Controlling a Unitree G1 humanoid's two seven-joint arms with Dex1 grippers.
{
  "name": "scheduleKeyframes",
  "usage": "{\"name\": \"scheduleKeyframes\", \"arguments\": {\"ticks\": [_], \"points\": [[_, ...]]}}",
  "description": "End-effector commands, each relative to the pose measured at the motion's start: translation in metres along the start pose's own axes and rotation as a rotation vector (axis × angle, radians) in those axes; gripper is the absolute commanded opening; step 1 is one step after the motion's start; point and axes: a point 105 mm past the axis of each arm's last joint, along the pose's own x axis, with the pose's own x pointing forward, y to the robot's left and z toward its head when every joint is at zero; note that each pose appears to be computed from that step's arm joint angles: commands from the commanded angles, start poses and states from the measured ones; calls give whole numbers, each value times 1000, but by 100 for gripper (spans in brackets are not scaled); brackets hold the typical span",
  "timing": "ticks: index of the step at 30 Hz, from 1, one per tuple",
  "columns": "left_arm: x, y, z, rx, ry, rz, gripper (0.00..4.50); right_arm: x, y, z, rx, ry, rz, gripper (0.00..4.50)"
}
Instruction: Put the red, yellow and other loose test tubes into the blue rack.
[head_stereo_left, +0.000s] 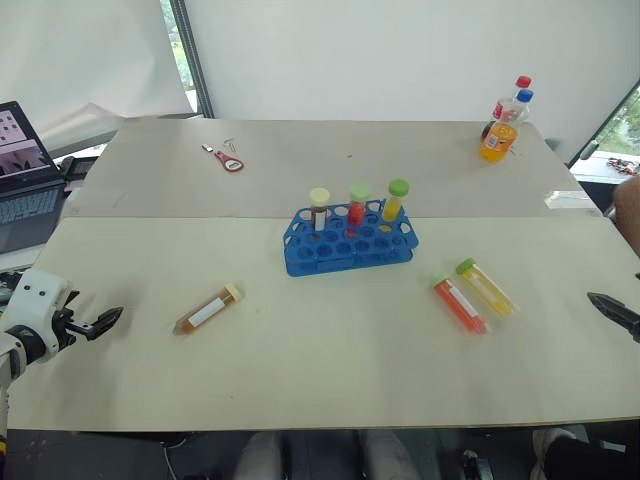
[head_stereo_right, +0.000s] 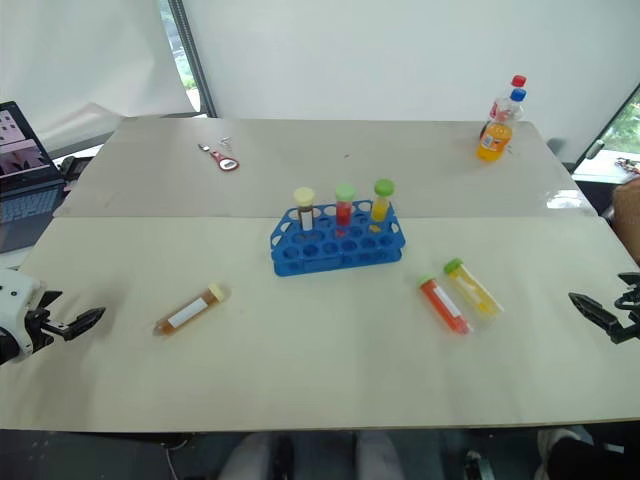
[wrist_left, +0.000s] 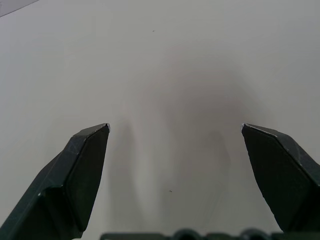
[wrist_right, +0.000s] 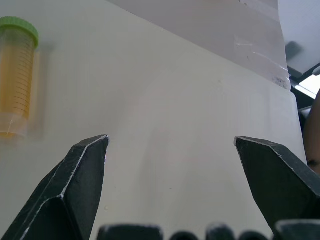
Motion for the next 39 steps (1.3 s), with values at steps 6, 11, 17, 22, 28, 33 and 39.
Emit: {"name": "scheduleKeyframes", "arguments": {"ticks": [6,11,17,22,28,33,39], "points": [[-10,8,20,23,-94,5,450,-4,-2,16,-17,-45,-23,446],[-15,12,38,47,-185,2,450,0,1,22,-1,-79,-33,446],[-6,-57,97,124,-309,-309,450,9,9,59,18,-155,20,446],[-14,-134,142,197,-392,-649,450,21,43,92,-31,-124,196,446],[-36,-193,167,324,-461,-943,450,42,69,95,-30,122,310,446],[-49,-233,185,450,-560,-1119,450,70,89,77,-23,356,391,446],[-50,-252,192,523,-623,-1187,450,105,88,69,-10,467,385,446]]}}
